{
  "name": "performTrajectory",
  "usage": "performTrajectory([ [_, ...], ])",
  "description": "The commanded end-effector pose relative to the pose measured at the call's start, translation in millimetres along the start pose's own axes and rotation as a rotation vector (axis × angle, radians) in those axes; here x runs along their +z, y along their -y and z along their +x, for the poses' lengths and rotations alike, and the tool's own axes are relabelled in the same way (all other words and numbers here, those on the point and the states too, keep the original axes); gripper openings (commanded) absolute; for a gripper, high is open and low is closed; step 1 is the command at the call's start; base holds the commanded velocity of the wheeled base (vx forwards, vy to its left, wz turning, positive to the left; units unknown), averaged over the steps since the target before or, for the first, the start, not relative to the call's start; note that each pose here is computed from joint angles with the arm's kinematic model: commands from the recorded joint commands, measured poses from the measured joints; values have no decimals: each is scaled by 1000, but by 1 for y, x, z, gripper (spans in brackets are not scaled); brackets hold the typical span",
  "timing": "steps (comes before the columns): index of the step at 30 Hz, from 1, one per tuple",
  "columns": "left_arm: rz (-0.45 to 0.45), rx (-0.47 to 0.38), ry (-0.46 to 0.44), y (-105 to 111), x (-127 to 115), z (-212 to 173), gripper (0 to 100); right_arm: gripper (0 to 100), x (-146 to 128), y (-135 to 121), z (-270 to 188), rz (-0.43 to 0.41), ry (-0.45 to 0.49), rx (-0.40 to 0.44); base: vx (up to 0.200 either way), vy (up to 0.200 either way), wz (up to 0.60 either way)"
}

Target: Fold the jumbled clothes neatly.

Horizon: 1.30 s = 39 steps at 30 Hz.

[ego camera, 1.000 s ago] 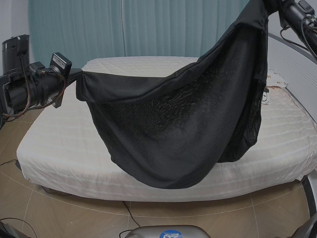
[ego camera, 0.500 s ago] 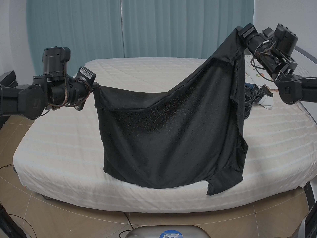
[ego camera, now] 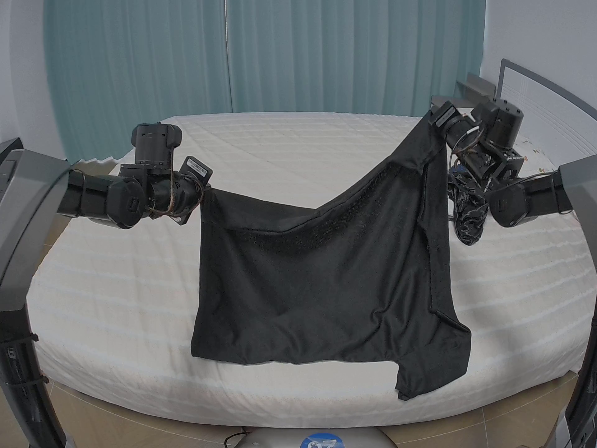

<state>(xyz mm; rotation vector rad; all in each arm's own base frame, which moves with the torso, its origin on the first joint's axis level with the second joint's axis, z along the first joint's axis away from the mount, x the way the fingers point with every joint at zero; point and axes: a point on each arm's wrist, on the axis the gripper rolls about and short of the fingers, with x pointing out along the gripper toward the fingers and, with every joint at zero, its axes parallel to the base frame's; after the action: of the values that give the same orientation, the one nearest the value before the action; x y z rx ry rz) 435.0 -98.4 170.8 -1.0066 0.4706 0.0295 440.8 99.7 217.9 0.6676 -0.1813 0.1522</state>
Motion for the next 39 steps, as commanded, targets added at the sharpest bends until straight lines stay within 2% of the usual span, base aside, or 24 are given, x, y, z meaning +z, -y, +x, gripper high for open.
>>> performTrajectory([
  [1, -4, 41, -11, -22, -6, 41, 0, 0, -37, 44, 10, -19, -49, -75, 0, 0, 0],
  [3, -9, 30, 2, -23, -4, 54, 0, 0, -50, 56, 14, -23, -69, -95, 0, 0, 0],
  [4, -12, 24, 10, -23, -3, 61, 0, 100, -55, 62, 16, -25, -74, -103, 0, 0, 0],
  [5, -15, 22, 16, -24, -2, 67, 0, 100, -60, 66, 18, -26, -81, -106, 0, 0, 0],
  [6, -25, 13, 22, -25, -1, 73, 100, 100, -65, 71, 21, -26, -85, -108, 0, 0, 0],
  [12, -89, -9, 79, -31, 4, 101, 100, 100, -102, 106, 43, -51, -93, -141, 0, 0, 0],
  [15, -84, 30, 113, -43, 0, 114, 100, 100, -120, 126, 42, -140, -151, -191, 0, 0, 0],
  [18, -77, 59, 128, -53, 0, 119, 100, 100, -127, 142, 41, -168, -164, -240, 0, 0, 0],
  [21, -77, 74, 132, -62, 1, 124, 100, 100, -143, 165, 35, -232, -209, -291, 0, 0, 0],
  [22, -64, 78, 134, -65, 1, 125, 100, 100, -151, 179, 30, -284, -243, -319, 0, 0, 0],
  [24, -21, 89, 132, -69, 0, 128, 100, 100, -151, 190, 24, -314, -265, -347, 0, 0, 0],
  [26, 6, 99, 129, -72, -2, 130, 100, 100, -148, 195, 21, -316, -271, -365, 0, 0, 0],
  [30, 4, 101, 117, -72, -2, 129, 100, 100, -136, 201, 12, -319, -288, -380, 0, 0, 0],
  [35, -1, 56, 101, -63, 9, 122, 100, 100, -131, 196, -19, -309, -438, -316, 0, 0, 0],
  [39, -1, 34, 84, -56, 13, 116, 100, 100, -133, 193, -32, -359, -450, -295, 0, 0, 0],
])
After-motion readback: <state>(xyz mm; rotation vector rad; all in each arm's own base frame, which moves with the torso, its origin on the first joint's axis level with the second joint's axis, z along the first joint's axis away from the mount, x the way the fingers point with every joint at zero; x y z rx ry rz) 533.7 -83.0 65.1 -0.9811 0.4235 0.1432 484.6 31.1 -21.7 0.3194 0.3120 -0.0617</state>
